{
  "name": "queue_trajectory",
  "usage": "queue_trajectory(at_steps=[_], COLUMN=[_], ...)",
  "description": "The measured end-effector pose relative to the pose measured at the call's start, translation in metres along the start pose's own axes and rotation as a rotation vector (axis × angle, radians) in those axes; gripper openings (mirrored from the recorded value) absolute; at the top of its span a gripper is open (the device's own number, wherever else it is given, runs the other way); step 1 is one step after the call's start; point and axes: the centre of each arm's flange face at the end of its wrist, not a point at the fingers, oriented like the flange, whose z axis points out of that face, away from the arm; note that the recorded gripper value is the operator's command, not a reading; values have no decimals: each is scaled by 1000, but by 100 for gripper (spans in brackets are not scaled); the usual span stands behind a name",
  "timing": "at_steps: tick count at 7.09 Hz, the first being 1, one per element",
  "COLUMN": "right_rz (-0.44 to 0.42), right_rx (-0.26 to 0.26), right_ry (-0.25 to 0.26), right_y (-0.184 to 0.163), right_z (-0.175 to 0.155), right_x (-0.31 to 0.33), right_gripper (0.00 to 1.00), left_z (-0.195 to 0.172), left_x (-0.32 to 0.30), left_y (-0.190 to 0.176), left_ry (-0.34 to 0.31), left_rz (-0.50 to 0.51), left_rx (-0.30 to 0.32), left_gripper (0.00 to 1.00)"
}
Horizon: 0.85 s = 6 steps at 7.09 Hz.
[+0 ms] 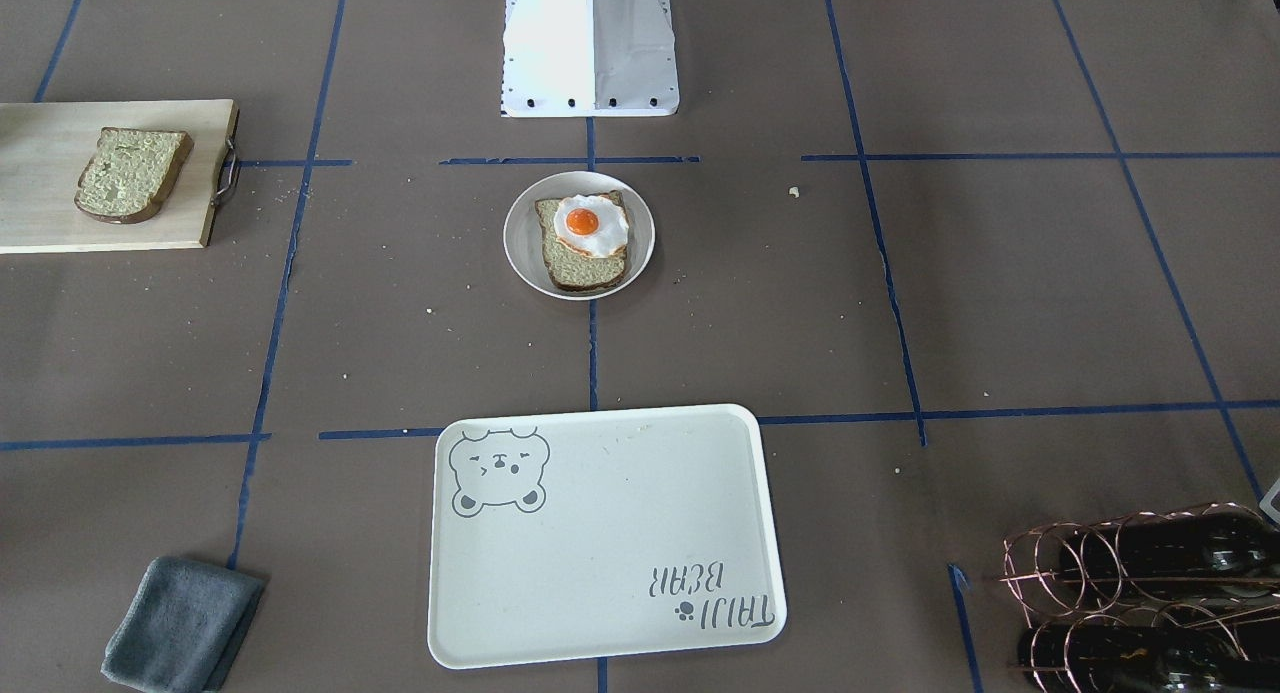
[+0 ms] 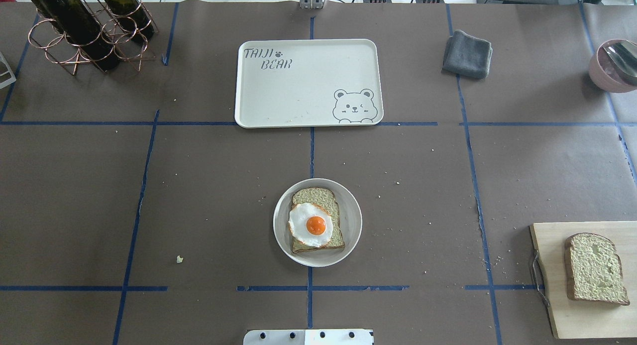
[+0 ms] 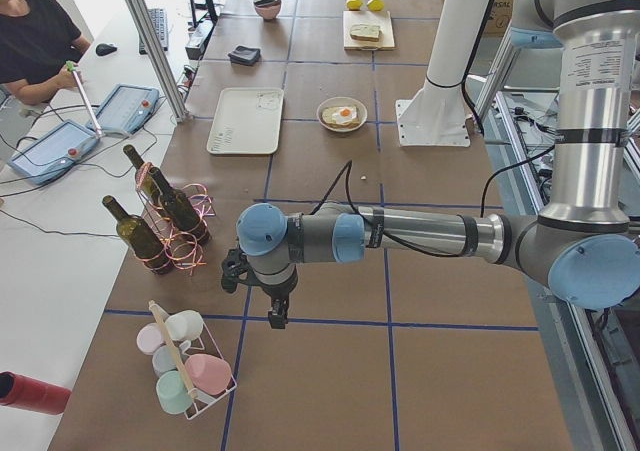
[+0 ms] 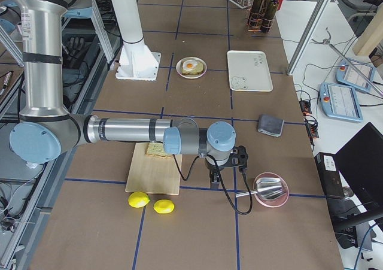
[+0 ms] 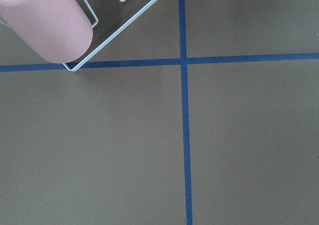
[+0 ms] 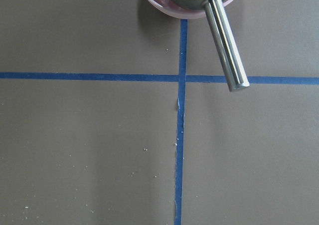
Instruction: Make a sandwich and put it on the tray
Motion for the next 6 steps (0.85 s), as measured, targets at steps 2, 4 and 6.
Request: queue_trajectory(at_steps=[2, 4, 6], right_rz=[-1, -6, -32], right_rx=[3, 9, 31], right_ry=[-1, -2, -5], right_y=[-2, -5, -9], right_z=[-1, -5, -15], right_x=[-2, -5, -18], right_gripper=[100, 100, 100], left_z=[0, -6, -11], left_x=[1, 9, 44], left_y=[0, -10, -36], left_ry=[0, 2, 3], left_rz=[1, 32, 160], left_rx=[1, 25, 84], left_gripper=[100, 100, 100])
